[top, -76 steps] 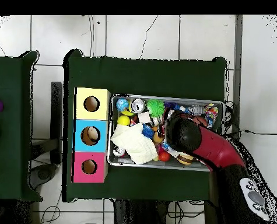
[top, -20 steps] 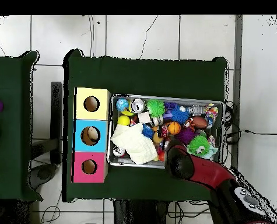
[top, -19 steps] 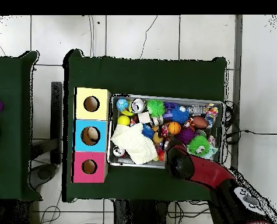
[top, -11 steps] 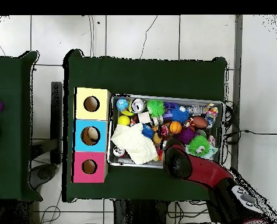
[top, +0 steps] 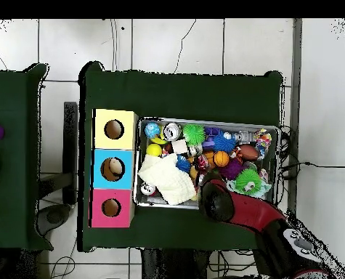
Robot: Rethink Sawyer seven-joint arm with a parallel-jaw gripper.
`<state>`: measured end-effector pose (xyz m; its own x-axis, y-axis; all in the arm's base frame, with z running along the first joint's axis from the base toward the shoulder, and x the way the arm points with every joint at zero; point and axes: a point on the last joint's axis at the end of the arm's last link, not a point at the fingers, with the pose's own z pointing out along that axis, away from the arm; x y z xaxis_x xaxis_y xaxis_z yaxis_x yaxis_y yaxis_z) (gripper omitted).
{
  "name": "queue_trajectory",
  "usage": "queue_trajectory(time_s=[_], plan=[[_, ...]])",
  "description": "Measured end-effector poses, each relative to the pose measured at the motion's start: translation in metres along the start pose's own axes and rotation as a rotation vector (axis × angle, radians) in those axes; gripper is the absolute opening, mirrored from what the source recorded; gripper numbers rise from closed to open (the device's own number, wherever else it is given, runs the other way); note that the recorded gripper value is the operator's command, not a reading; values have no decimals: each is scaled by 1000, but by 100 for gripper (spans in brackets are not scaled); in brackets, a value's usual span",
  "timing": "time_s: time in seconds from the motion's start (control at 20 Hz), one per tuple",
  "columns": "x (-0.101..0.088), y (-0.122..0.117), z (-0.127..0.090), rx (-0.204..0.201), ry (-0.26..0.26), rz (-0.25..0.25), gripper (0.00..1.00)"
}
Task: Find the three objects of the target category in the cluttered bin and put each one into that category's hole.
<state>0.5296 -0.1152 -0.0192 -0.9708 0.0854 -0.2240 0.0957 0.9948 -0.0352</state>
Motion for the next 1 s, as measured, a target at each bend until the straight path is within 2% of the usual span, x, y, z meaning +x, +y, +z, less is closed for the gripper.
queue_trajectory(time_s=[0.5, 1.0], plan=[[-4, -3, -6, 5, -11, 1, 0], [-25, -6, -44, 7, -17, -1, 0]])
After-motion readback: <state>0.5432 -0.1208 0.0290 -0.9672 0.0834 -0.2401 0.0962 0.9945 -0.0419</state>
